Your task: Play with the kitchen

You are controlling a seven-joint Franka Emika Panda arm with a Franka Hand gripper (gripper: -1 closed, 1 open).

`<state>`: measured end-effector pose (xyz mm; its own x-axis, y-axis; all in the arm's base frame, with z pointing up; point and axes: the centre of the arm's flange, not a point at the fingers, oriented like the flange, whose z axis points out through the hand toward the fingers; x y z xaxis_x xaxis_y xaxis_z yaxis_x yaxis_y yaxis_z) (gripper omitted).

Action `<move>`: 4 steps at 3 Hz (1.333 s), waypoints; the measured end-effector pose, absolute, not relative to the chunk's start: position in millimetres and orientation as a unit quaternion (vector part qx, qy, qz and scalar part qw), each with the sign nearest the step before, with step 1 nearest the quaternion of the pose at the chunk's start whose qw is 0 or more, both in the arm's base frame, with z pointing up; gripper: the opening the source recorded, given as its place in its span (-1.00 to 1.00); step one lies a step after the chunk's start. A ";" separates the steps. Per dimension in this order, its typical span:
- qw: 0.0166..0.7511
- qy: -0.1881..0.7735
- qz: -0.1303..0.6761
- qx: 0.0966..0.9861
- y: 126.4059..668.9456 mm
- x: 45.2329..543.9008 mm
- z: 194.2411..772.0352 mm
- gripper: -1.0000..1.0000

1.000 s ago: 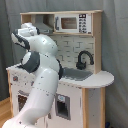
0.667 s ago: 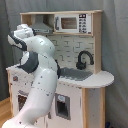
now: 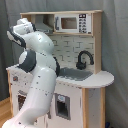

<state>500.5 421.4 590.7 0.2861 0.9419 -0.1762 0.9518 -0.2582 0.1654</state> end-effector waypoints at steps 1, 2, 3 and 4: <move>0.123 0.605 0.006 0.787 442.8 499.4 581.3 -1.00; 0.122 0.608 0.011 0.785 446.5 498.6 580.9 -1.00; 0.121 0.609 0.013 0.784 448.0 498.0 581.2 1.00; 0.112 0.628 0.042 0.769 475.7 487.7 576.6 1.00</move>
